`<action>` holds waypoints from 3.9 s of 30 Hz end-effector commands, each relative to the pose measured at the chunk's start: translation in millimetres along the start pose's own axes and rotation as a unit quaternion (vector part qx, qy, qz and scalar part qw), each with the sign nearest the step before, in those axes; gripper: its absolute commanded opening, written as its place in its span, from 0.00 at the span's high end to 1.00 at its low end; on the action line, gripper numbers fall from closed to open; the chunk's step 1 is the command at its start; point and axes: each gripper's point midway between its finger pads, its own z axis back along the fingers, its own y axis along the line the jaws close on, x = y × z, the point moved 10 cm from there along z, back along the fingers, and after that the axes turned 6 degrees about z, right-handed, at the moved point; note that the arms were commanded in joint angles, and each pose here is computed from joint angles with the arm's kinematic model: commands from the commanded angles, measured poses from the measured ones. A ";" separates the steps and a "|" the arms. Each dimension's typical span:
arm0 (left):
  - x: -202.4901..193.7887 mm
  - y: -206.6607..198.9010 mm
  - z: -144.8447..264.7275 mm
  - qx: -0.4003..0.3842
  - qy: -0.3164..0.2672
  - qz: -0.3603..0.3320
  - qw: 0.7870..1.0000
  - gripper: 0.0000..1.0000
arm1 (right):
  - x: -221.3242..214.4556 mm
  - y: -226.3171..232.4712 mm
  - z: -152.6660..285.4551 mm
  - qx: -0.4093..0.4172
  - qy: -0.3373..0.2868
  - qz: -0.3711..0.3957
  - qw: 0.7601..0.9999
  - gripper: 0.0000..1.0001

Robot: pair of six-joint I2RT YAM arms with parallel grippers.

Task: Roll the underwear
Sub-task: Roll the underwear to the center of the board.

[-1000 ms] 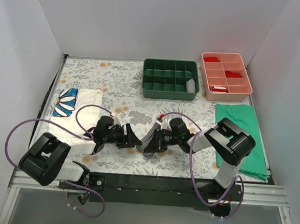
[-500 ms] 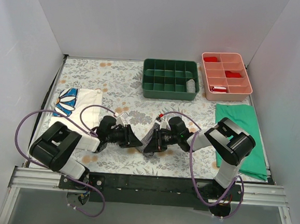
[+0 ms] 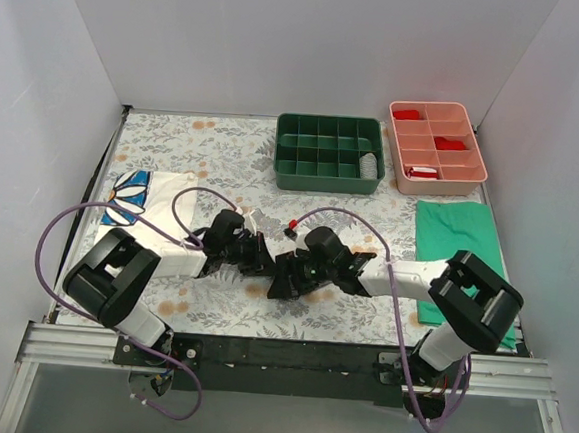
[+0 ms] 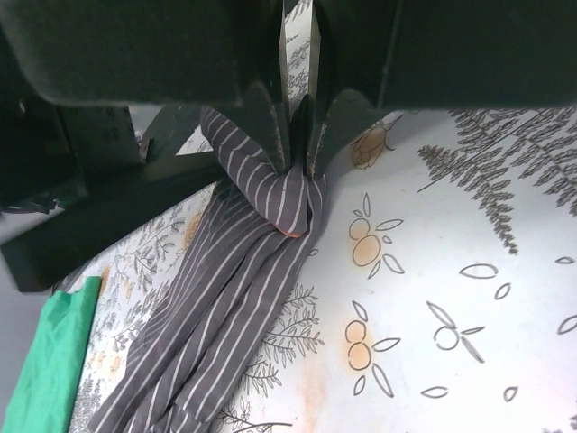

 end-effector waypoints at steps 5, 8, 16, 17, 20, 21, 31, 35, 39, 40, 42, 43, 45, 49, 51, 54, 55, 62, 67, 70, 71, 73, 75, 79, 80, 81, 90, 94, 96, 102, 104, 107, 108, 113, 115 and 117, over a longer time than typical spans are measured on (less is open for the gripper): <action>1.6 -5.5 -5.1 0.078 0.013 -0.011 0.997 1.00 | 4.2 -0.1 46.5 -0.302 -0.053 0.086 0.948 0.16; 4.2 -11.5 -8.5 0.077 0.017 -0.015 0.997 1.00 | 6.0 7.6 59.8 -0.341 -0.076 0.104 0.931 0.16; 6.6 -26.9 -17.8 0.133 0.060 0.001 0.989 1.00 | 5.4 44.5 53.8 -0.326 -0.064 0.224 0.916 0.16; 7.3 -28.2 -18.3 0.138 0.062 0.004 0.988 1.00 | 8.7 48.8 52.4 -0.329 -0.065 0.233 0.913 0.17; 8.9 -32.4 -20.8 0.158 0.074 0.015 0.985 1.00 | 4.6 54.5 42.0 -0.337 -0.042 0.263 0.903 0.18; 8.0 -32.6 -20.7 0.165 0.080 0.018 0.983 1.00 | 2.3 52.6 36.4 -0.344 -0.031 0.271 0.899 0.18; 11.0 -40.6 -22.4 0.173 0.091 0.013 0.981 1.00 | -10.2 51.1 16.4 -0.353 0.000 0.296 0.888 0.22; 9.8 -40.6 -22.5 0.173 0.093 0.012 0.980 1.00 | -10.6 49.6 12.3 -0.355 0.006 0.305 0.884 0.29; 9.1 -40.1 -23.6 0.174 0.096 0.015 0.980 1.00 | -13.5 45.6 6.7 -0.358 0.018 0.314 0.879 0.32; 9.3 -40.5 -23.4 0.173 0.095 0.014 0.980 1.00 | -14.4 44.6 5.6 -0.359 0.021 0.314 0.879 0.32; 8.6 -40.4 -23.7 0.174 0.097 0.014 0.980 1.00 | -17.8 41.4 2.2 -0.361 0.033 0.316 0.876 0.34; 8.9 -40.7 -24.1 0.173 0.097 0.014 0.980 1.00 | -19.0 40.4 1.1 -0.363 0.035 0.314 0.876 0.34; 9.3 -41.5 -24.4 0.171 0.099 0.014 0.980 1.00 | -23.9 36.7 -1.8 -0.364 0.040 0.308 0.878 0.35; 8.7 -41.7 -24.7 0.169 0.101 0.013 0.980 1.00 | -27.7 34.4 -3.1 -0.362 0.030 0.292 0.885 0.41; 8.5 -42.1 -24.3 0.168 0.102 0.013 0.980 1.00 | -30.7 32.0 -2.4 -0.363 0.030 0.284 0.887 0.49; 8.0 -41.5 -23.7 0.168 0.100 0.013 0.981 1.00 | -36.4 25.7 -1.5 -0.362 0.035 0.268 0.892 0.67; 8.0 -41.8 -23.3 0.167 0.099 0.012 0.981 1.00 | -38.3 24.7 -1.0 -0.360 0.037 0.263 0.894 0.72; 7.8 -46.6 -15.7 0.153 0.071 0.012 0.986 0.75 | -48.2 20.6 13.3 -0.303 0.003 0.199 0.932 0.94; 12.9 -56.3 -9.4 0.142 0.038 0.008 0.989 0.52 | -54.4 11.5 23.2 -0.237 -0.021 0.139 0.961 0.94; 17.6 -63.4 -3.0 0.141 0.005 0.006 0.990 0.47 | -53.9 5.4 28.8 -0.207 -0.042 0.117 0.970 0.94; 18.2 -64.6 -1.2 0.142 -0.002 0.007 0.990 0.43 | -54.1 5.9 31.0 -0.191 -0.043 0.113 0.974 0.94; 20.8 -70.2 5.3 0.136 -0.029 0.007 0.990 0.41 | -56.6 0.4 33.3 -0.181 -0.045 0.103 0.977 0.94; 21.7 -72.9 10.5 0.133 -0.047 0.007 0.990 0.40 | -60.2 -7.0 37.0 -0.173 -0.047 0.092 0.980 0.94; 21.2 -75.9 21.9 0.123 -0.080 0.007 0.989 0.38 | -64.5 -12.1 40.9 -0.135 -0.063 0.063 0.987 0.94; 19.6 -76.1 24.6 0.115 -0.084 0.004 0.990 0.38 | -65.2 -12.6 42.5 -0.129 -0.070 0.051 0.988 0.94; 18.2 -75.7 25.5 0.111 -0.082 0.003 0.990 0.38 | -64.8 -15.0 43.9 -0.124 -0.075 0.043 0.989 0.94; 0.2 -59.2 27.4 0.075 -0.050 -0.024 0.996 0.37 | -64.9 -25.6 51.0 -0.039 -0.087 -0.027 0.995 0.94; -6.7 -52.2 28.2 0.063 -0.046 -0.026 0.997 0.36 | -69.7 -32.9 51.7 -0.005 -0.067 -0.067 0.996 0.94; -7.9 -52.2 28.5 0.051 -0.048 -0.028 0.997 0.35 | -71.1 -36.8 52.2 0.009 -0.073 -0.080 0.994 0.95; -11.6 -50.4 28.6 0.036 -0.035 -0.044 0.998 0.34 | -72.8 -38.6 51.4 0.049 -0.077 -0.117 0.989 0.95; -11.7 -50.5 29.6 0.036 -0.037 -0.047 0.998 0.33 | -70.9 -39.3 50.5 0.046 -0.076 -0.118 0.989 0.95; -12.4 -50.4 30.4 0.034 -0.038 -0.045 0.998 0.32 | -68.0 -39.7 49.6 0.043 -0.070 -0.115 0.990 0.95; -12.8 -50.0 30.4 0.034 -0.037 -0.045 0.998 0.32 | -67.9 -39.9 49.7 0.042 -0.069 -0.115 0.990 0.95; -13.5 -50.2 31.1 0.029 -0.036 -0.049 0.998 0.31 | -68.2 -41.4 50.8 0.036 -0.065 -0.122 0.990 0.95; -13.3 -50.4 30.5 0.027 -0.036 -0.050 0.998 0.31 | -67.8 -42.0 50.9 0.033 -0.065 -0.118 0.990 0.95; -12.9 -50.8 29.5 0.025 -0.032 -0.051 0.998 0.31 | -67.9 -42.6 51.1 0.031 -0.062 -0.117 0.991 0.95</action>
